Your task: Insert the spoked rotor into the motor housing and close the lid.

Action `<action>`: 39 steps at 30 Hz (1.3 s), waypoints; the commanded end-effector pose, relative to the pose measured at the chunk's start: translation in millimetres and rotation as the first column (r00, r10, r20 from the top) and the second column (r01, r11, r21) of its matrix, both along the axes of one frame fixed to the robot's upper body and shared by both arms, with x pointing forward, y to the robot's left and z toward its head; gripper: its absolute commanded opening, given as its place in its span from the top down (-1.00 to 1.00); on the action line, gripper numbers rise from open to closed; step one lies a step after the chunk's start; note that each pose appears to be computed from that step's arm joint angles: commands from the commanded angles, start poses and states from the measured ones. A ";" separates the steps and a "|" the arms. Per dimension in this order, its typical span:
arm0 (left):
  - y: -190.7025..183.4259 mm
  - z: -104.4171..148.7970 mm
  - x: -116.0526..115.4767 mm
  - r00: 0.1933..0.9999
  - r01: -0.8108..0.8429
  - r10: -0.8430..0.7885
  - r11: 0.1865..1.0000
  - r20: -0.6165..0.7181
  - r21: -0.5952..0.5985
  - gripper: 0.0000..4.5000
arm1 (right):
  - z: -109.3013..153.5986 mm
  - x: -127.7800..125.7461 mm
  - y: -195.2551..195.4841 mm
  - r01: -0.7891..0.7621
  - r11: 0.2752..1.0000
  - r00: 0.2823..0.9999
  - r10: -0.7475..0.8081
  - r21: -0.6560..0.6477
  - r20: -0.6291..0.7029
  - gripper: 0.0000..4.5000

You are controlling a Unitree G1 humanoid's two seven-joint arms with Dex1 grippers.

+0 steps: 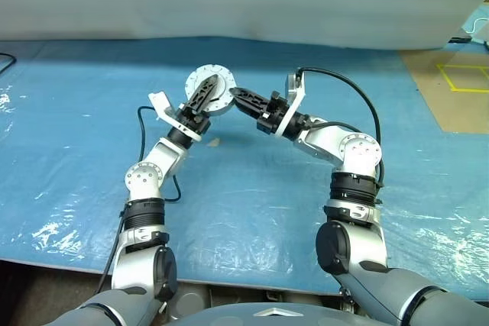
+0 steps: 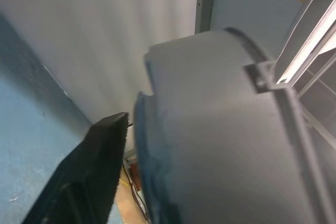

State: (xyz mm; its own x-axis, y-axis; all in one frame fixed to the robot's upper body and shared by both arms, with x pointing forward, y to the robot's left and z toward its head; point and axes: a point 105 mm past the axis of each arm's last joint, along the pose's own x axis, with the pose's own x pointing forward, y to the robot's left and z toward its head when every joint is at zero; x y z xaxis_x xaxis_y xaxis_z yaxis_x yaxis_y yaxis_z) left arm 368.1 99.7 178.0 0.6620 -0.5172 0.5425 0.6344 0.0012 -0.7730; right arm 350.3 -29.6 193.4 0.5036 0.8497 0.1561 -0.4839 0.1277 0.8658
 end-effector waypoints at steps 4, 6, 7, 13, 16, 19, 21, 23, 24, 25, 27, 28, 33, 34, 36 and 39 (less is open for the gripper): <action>4.4 3.7 -1.0 0.999 -0.029 0.029 0.999 0.039 0.019 -0.17 | 30.3 -8.9 3.8 -0.041 0.995 0.994 0.032 0.087 0.107 0.48; 1.4 3.0 -1.2 0.999 -0.024 0.023 0.999 0.034 0.044 -0.17 | 29.9 -8.5 4.4 -0.035 0.997 0.993 0.026 0.072 0.117 0.48; 1.2 5.5 -2.4 0.999 -0.017 0.016 0.999 0.045 0.030 -0.17 | 30.2 -8.5 5.7 -0.034 0.997 0.992 0.026 0.064 0.121 0.48; 1.2 5.1 9.3 0.997 -0.080 0.080 0.994 0.005 0.069 -0.16 | 29.0 -6.3 7.4 -0.020 0.999 0.992 0.014 0.043 0.126 0.48; 2.3 10.5 8.7 0.996 -0.084 0.084 0.995 0.023 0.044 -0.16 | 29.1 -3.4 6.1 0.013 1.000 0.991 -0.016 0.028 0.136 0.48; 2.0 15.3 9.5 0.996 -0.090 0.089 0.995 0.028 0.041 -0.16 | 40.2 -2.9 0.8 0.061 0.996 0.974 -0.073 0.063 0.216 0.18; 3.6 20.0 10.6 0.994 -0.099 0.098 0.994 0.039 0.038 -0.16 | 41.6 -4.9 0.9 0.054 0.996 0.971 -0.068 0.065 0.228 -0.08; 8.2 26.3 13.3 0.991 -0.121 0.120 0.992 0.050 0.027 -0.16 | 33.5 -3.0 4.4 0.041 0.999 0.982 -0.046 0.030 0.186 -0.38; 11.1 29.8 14.7 0.989 -0.135 0.134 0.991 0.057 0.021 -0.16 | 31.7 -2.3 5.3 0.039 0.999 0.983 -0.043 0.027 0.176 -0.38; 14.8 33.4 16.3 0.987 -0.150 0.149 0.989 0.060 0.016 -0.16 | 31.3 -2.1 5.5 0.037 0.999 0.984 -0.042 0.029 0.174 -0.38; 21.2 39.0 17.7 0.983 -0.169 0.168 0.986 0.068 0.003 -0.16 | 31.5 -2.1 5.3 0.038 0.999 0.984 -0.043 0.033 0.175 -0.38; 24.9 40.9 18.4 0.981 -0.182 0.181 0.983 0.071 0.004 -0.16 | 31.3 -2.0 5.1 0.039 0.999 0.984 -0.044 0.032 0.174 -0.38; 54.9 48.2 30.7 0.942 -0.332 0.330 0.943 0.069 0.024 -0.16 | 29.7 -1.4 5.2 0.045 0.999 0.985 -0.048 0.026 0.168 -0.38; 64.6 50.8 35.0 0.924 -0.380 0.377 0.925 0.064 0.027 -0.16 | 29.3 -1.2 5.4 0.046 0.999 0.985 -0.050 0.024 0.167 -0.38; 92.3 56.5 44.8 0.866 -0.500 0.498 0.865 0.057 0.042 -0.16 | 28.2 -0.1 4.7 0.055 0.998 0.984 -0.058 0.019 0.166 -0.38; 137.8 55.0 57.2 0.753 -0.656 0.657 0.748 0.030 0.097 -0.16 | 25.7 4.7 0.1 0.101 0.995 0.979 -0.097 -0.013 0.178 -0.38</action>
